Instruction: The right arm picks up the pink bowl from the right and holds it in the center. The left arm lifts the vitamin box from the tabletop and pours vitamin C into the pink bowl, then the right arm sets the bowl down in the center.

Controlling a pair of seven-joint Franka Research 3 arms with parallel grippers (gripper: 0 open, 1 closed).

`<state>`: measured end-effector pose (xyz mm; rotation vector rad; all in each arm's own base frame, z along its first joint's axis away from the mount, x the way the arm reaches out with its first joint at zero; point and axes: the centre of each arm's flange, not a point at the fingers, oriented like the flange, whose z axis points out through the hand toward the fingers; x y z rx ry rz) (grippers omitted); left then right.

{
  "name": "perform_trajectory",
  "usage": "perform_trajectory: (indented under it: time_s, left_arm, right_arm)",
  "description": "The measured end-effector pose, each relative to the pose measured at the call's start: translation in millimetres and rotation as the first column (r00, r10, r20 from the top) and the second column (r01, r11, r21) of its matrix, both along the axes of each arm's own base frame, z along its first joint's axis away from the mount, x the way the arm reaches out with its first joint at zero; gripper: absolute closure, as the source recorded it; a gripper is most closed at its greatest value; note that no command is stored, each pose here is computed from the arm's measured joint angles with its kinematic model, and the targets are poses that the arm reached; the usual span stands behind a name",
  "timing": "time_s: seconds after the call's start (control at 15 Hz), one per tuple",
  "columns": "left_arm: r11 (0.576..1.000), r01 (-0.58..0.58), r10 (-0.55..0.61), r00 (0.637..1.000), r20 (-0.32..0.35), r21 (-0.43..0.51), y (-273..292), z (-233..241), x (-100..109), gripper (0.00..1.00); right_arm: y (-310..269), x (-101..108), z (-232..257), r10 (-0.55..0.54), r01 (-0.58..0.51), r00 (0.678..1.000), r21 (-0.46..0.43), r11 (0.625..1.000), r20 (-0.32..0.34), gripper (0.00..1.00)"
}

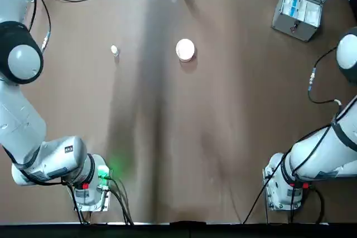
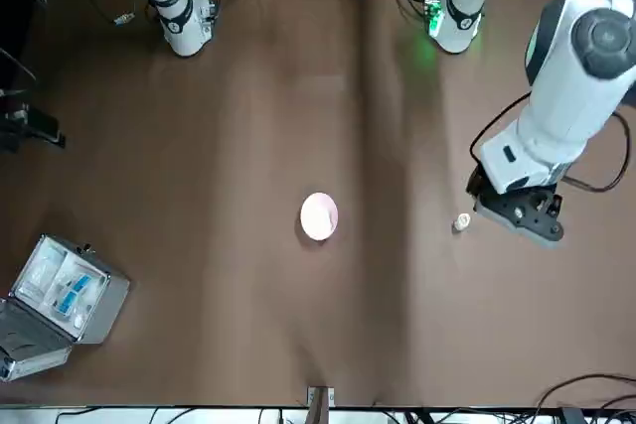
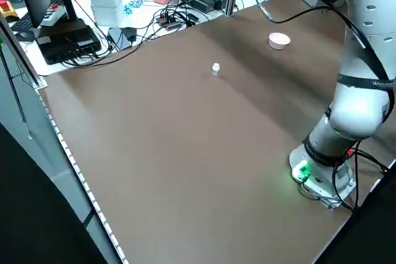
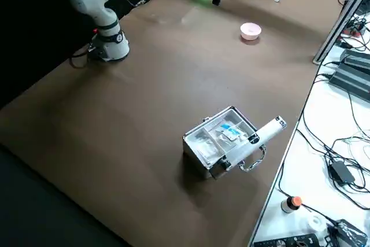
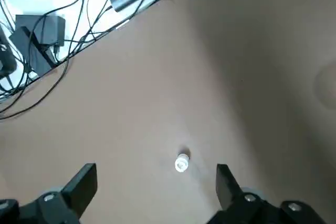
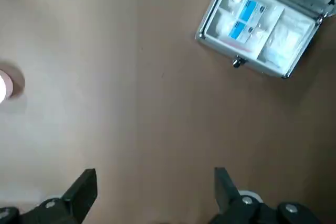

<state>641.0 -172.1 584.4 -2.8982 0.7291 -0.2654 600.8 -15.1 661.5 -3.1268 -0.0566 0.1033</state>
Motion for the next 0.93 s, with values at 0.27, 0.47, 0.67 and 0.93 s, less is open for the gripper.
perform_trajectory:
  time_s: [0.27, 0.47, 0.67, 0.93]
  left_arm:
    - [0.990, -0.136, 0.136, 0.991, 0.005, -0.037, 49, 36, -11, 0.00]
    - [0.977, -0.208, 0.209, 0.978, 0.008, -0.054, 71, 65, -28, 0.00]
    - [0.931, -0.359, 0.358, 0.933, -0.029, -0.062, 76, 86, -56, 0.00]
    - [0.888, -0.445, 0.435, 0.894, -0.105, -0.113, 83, 83, -64, 0.00]
  right_arm:
    - [1, -23, -2, 0.004, -0.004, 0.999, 0.006, 1.000, 0.045, 0.02]
    - [6, -28, -7, 0.012, -0.012, 0.999, 0.008, 1.000, 0.039, 0.02]
    - [11, -27, -11, 0.021, -0.021, 0.999, 0.009, 1.000, 0.034, 0.02]
    - [8, -26, -11, 0.015, -0.015, 0.999, 0.008, 1.000, 0.042, 0.02]
